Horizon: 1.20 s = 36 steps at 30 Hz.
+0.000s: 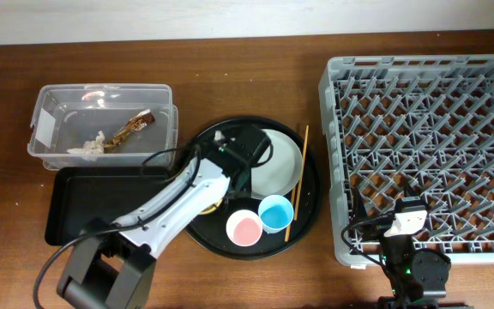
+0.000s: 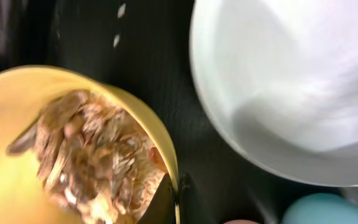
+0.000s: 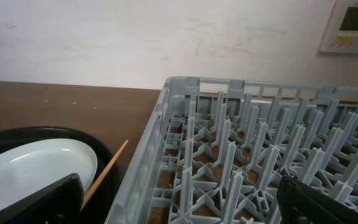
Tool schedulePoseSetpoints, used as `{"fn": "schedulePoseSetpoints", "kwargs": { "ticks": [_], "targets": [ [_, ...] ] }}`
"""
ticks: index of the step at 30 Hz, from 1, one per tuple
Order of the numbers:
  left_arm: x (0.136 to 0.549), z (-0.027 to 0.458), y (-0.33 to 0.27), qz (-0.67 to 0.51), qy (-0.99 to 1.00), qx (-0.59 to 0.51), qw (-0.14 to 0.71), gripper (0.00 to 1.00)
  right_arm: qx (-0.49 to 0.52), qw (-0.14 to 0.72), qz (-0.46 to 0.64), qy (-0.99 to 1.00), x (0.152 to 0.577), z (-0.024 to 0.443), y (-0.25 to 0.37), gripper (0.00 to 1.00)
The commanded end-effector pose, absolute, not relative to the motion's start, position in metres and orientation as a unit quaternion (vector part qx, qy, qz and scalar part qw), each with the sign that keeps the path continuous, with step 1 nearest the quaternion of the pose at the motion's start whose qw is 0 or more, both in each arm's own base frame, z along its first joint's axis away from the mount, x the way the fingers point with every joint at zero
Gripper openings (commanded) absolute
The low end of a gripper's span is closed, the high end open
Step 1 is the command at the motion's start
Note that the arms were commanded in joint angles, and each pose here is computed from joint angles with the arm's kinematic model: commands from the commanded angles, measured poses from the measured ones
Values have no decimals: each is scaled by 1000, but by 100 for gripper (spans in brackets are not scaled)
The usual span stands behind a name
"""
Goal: Sort waste into correct bins and load items into the dishwasher rack
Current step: 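Grip the yellow bowl rim with the left gripper and lift, then tip the yellow bowl over the black tray to dump shells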
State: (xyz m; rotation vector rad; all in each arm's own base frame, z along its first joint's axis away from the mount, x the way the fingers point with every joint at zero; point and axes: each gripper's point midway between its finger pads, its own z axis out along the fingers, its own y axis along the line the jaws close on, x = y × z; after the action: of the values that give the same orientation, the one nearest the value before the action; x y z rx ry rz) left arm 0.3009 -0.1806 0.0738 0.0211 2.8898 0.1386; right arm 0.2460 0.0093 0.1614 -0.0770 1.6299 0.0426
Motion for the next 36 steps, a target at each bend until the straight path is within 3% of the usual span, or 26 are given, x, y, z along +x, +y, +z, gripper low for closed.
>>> {"fn": "schedulePoseSetpoints", "kwargs": {
  "ticks": [1, 8, 14, 27, 36],
  "targets": [
    [314, 109, -190, 41, 988, 39, 145, 1, -33, 684, 18, 729, 246, 159, 8, 98],
    [314, 152, -184, 44, 988, 58, 134, 0, -33, 684, 18, 729, 246, 159, 8, 98],
    [314, 160, -167, -14, 993, 70, 94, 1, -33, 684, 18, 729, 246, 159, 8, 99],
    [341, 199, -34, -130, 982, -64, 123, 1, -33, 684, 18, 729, 246, 159, 8, 98],
    [340, 189, 22, -265, 942, -149, 143, 0, -33, 684, 18, 729, 246, 159, 8, 98]
  ]
}}
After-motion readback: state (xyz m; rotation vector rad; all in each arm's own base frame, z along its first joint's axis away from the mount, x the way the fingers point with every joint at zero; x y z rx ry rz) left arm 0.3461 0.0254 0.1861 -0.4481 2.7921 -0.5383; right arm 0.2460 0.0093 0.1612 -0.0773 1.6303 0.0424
